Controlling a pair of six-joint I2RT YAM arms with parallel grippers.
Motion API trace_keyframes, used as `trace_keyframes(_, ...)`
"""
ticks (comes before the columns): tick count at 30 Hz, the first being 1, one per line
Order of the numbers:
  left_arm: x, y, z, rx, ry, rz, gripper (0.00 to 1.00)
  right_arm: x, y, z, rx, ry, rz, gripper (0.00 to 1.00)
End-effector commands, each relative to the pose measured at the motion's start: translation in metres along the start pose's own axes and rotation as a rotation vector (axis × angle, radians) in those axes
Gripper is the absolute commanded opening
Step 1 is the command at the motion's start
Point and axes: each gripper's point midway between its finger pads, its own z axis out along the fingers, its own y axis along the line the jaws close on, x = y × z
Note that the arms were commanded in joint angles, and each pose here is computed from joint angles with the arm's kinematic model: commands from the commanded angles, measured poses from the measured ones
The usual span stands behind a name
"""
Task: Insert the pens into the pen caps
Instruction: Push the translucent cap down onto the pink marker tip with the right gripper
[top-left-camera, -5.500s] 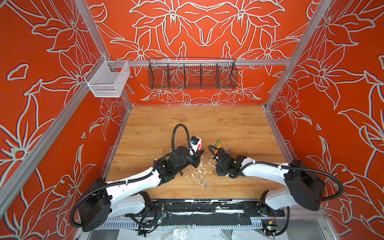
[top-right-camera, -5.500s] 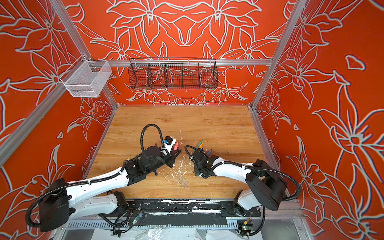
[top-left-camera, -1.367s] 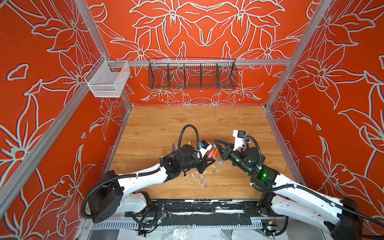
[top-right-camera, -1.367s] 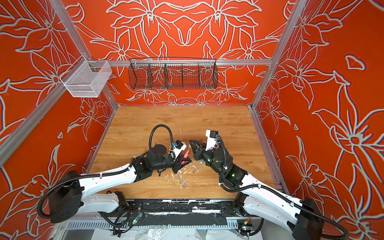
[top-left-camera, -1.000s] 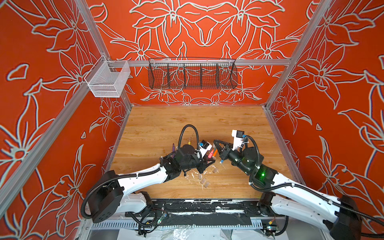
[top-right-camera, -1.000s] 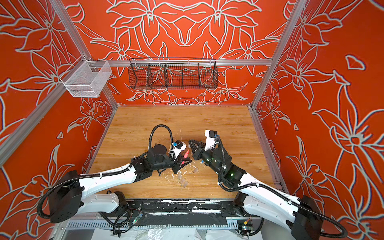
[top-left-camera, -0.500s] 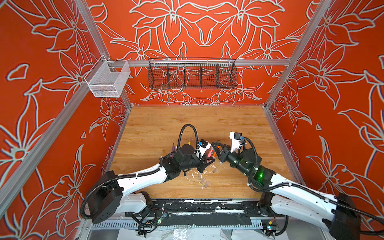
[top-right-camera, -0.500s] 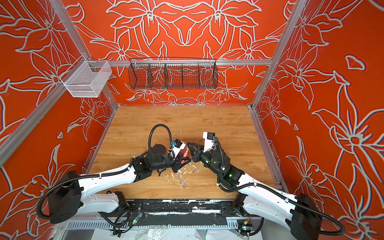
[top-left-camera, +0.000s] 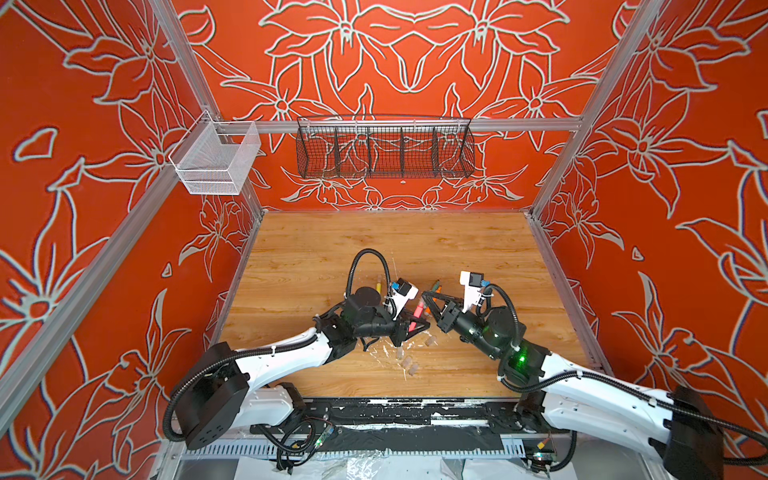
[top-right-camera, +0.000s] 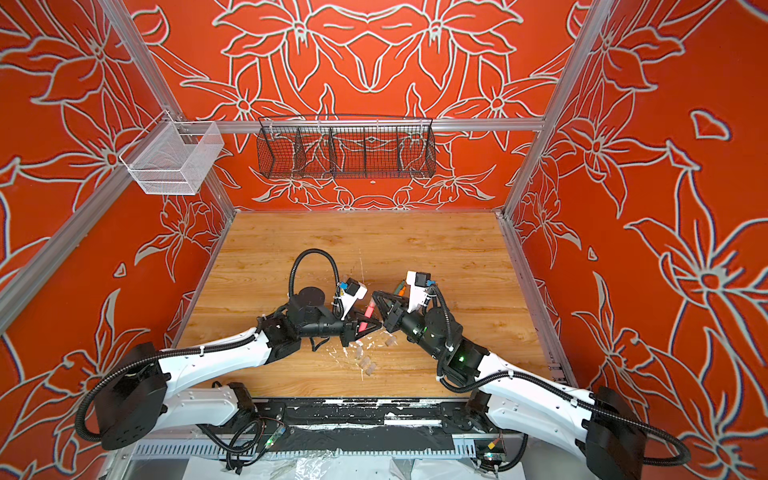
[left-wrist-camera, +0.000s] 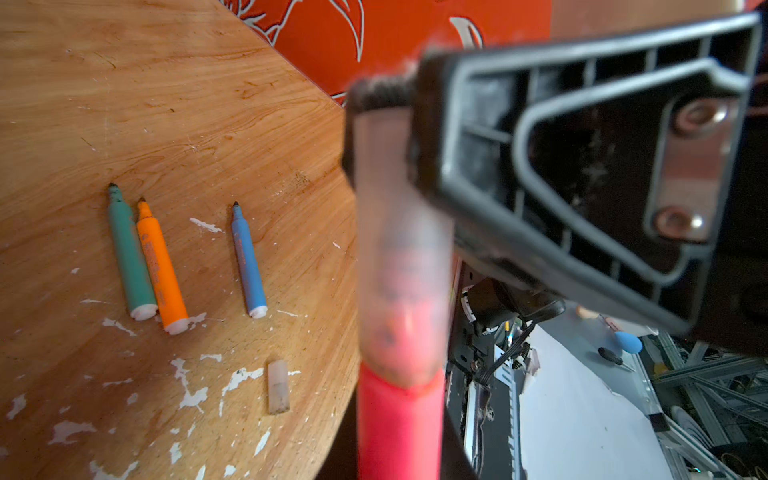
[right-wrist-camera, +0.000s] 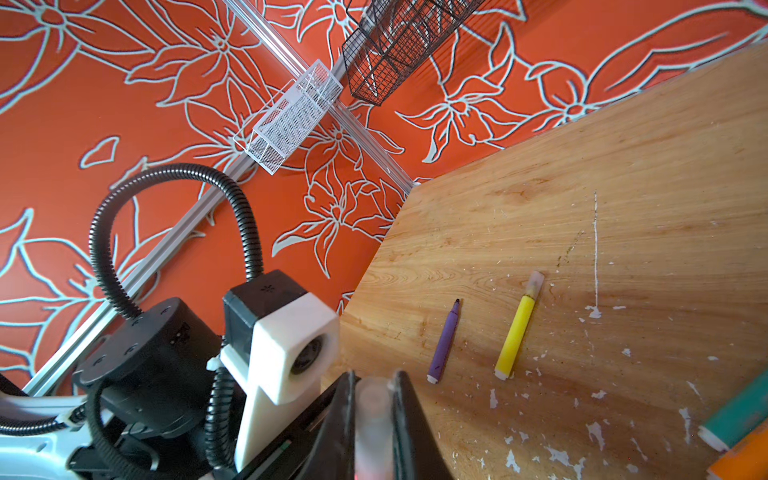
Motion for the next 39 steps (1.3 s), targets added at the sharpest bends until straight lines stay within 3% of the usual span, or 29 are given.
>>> trace_keyframes(1,-0.031,-0.015,-0.009,0.046,-0.111,0.046,0.0,0.016,0.006,-0.001,-0.033,0.047,0.021,0.0)
trace_keyframes(7,-0.033,-0.007,-0.013,-0.002,-0.132,0.052,0.0,0.023,0.008,-0.001,-0.03,0.073,0.009,0.0)
trace_keyframes(12,-0.034,0.0,-0.019,-0.061,-0.152,0.075,0.0,0.02,0.004,-0.004,0.001,0.061,-0.008,0.29)
trace_keyframes(18,-0.033,0.002,-0.021,-0.086,-0.142,0.121,0.0,0.003,0.002,-0.01,0.052,0.011,-0.037,0.41)
trace_keyframes(29,-0.027,-0.006,-0.013,-0.121,-0.086,0.215,0.0,-0.025,0.026,-0.008,0.058,-0.017,-0.093,0.47)
trace_keyframes(39,-0.026,-0.01,-0.012,-0.125,-0.078,0.238,0.0,-0.028,0.019,0.003,0.128,-0.017,-0.084,0.41)
